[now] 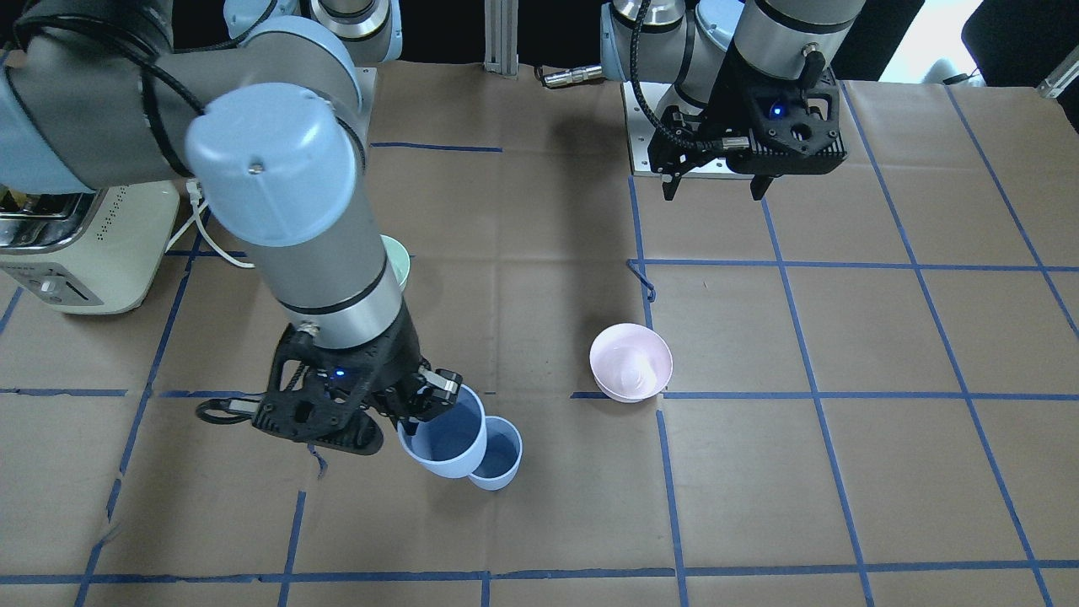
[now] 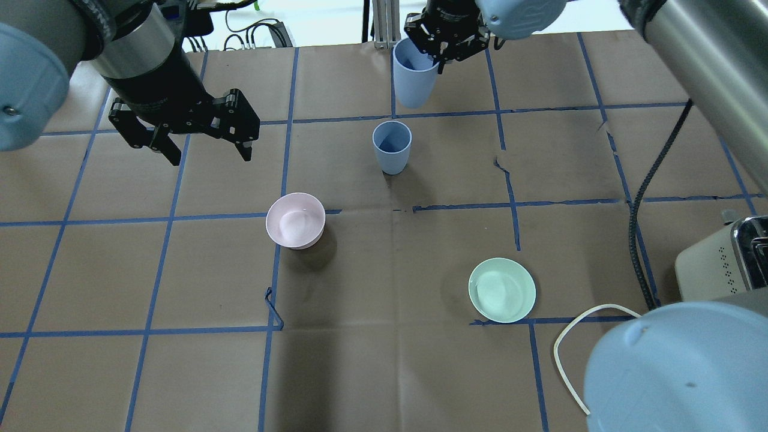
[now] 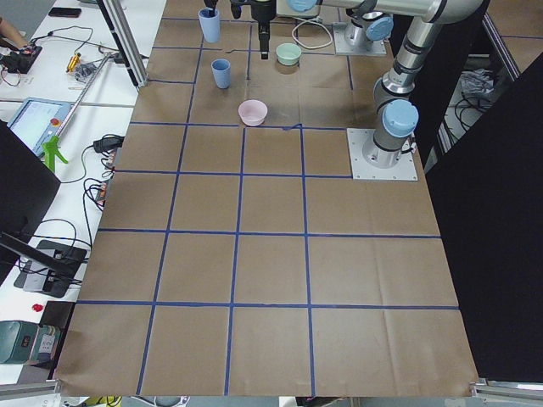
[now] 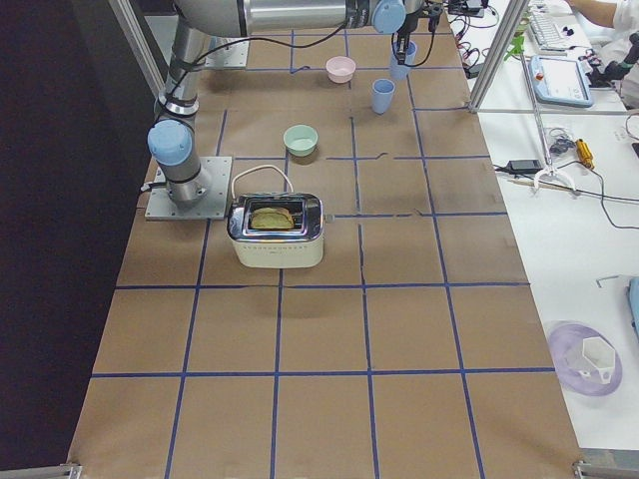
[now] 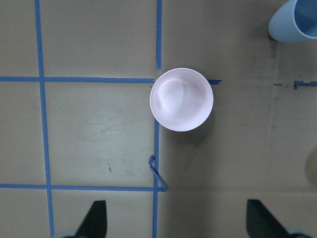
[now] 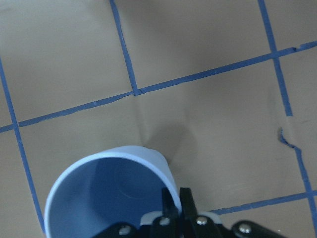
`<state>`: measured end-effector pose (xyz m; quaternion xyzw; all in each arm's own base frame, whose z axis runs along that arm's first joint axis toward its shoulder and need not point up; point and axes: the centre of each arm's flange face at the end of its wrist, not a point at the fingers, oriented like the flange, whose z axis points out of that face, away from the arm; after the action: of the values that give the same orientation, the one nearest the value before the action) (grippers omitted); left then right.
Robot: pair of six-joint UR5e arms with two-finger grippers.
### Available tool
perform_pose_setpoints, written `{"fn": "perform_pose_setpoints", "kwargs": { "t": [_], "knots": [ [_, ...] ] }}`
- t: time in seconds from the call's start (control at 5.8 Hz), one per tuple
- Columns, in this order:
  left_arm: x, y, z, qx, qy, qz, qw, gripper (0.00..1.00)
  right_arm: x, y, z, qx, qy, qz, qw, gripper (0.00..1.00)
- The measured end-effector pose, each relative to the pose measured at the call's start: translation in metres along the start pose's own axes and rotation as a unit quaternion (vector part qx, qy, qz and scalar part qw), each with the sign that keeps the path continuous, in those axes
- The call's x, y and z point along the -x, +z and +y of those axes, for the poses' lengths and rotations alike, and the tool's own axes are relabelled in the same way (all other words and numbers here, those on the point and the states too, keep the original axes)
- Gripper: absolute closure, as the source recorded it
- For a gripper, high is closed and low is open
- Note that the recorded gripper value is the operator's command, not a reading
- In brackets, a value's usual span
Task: Stack blue cups with both arms
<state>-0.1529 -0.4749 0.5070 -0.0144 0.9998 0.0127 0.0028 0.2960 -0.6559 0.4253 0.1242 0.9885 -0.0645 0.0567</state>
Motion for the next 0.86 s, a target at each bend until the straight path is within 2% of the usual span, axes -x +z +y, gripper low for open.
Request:
{"fn": "perform_pose_setpoints", "kwargs": {
  "t": [0.52,0.86],
  "knots": [
    [0.000,-0.001,0.000,0.000,0.002,-0.001,1.0000,0.02,0.011,0.043,0.013,0.022,0.003,0.011,0.9997,0.91],
    [0.000,-0.003,0.001,-0.002,0.003,-0.001,1.0000,0.02,0.007,0.064,0.017,0.023,0.002,0.013,0.9996,0.91]
  ]
}}
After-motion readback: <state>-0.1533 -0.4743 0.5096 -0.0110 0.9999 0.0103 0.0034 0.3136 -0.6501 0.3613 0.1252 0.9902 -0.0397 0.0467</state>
